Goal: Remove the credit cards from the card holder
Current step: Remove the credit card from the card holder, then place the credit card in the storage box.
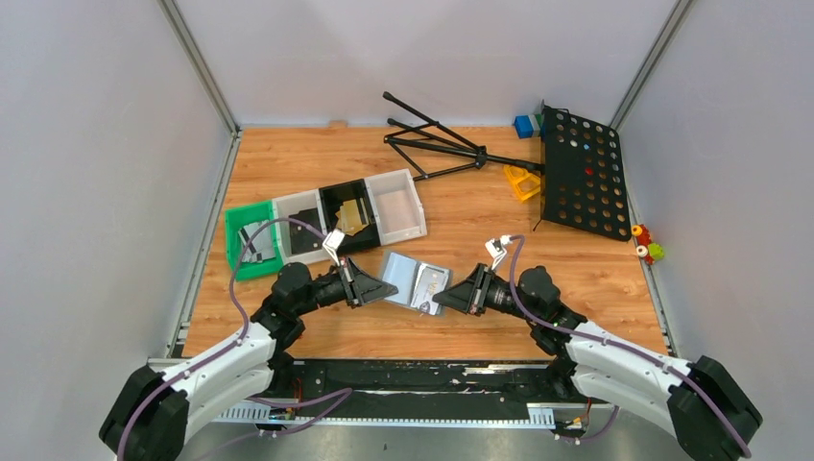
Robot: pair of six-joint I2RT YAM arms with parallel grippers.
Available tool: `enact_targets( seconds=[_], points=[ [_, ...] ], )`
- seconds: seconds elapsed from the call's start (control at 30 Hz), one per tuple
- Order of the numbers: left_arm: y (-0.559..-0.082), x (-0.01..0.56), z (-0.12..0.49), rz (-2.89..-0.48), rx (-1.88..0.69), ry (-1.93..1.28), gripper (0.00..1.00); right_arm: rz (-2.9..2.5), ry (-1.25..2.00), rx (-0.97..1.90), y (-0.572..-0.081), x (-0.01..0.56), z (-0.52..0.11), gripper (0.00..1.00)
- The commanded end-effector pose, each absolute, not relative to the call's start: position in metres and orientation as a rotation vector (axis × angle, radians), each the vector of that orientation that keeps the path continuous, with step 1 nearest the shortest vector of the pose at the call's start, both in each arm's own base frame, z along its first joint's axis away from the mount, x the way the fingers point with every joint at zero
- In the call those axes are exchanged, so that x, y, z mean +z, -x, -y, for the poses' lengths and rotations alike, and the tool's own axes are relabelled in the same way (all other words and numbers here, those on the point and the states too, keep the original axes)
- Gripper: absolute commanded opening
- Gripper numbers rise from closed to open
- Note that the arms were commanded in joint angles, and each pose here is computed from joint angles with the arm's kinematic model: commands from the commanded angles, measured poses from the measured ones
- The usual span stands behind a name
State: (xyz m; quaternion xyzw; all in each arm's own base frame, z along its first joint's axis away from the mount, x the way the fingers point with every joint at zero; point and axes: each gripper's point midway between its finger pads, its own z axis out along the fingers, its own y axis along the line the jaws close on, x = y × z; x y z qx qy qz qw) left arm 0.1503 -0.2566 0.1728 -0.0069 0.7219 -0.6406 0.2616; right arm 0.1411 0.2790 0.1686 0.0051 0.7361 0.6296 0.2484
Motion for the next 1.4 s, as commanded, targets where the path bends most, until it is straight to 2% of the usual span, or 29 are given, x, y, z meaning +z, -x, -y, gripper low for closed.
enact_targets(
  seconds=[0.0,0.33,0.5,0.77,1.0,1.1,1.37],
  points=[
    [-0.162,0.16,0.245,-2.024,-1.558,0.015,0.0,-2.109,-0.042,1.505,-0.15,0.142,-0.264,0.0],
    [-0.173,0.12,0.226,-2.181,-1.334,0.062,0.0,-2.12,-0.036,1.357,-0.161,0.14,-0.251,0.0],
    [-0.172,0.108,0.22,-2.226,-1.277,0.065,0.0,-2.109,0.022,1.325,-0.168,0.151,-0.256,0.0],
    [-0.172,0.071,0.192,-2.366,-1.018,0.148,0.0,-2.081,0.196,1.227,-0.192,0.182,-0.273,0.0],
    [-0.169,0.051,0.175,-2.433,-0.909,0.295,0.0,-2.067,0.422,1.357,-0.22,0.22,-0.336,0.0],
    [-0.162,0.04,0.168,-2.476,-0.871,0.383,0.0,-2.123,0.517,1.425,-0.236,0.213,-0.372,0.0],
    [-0.164,0.057,0.157,-2.454,-0.785,0.325,0.0,-2.063,0.642,1.545,-0.288,0.225,-0.463,0.0]
  ],
)
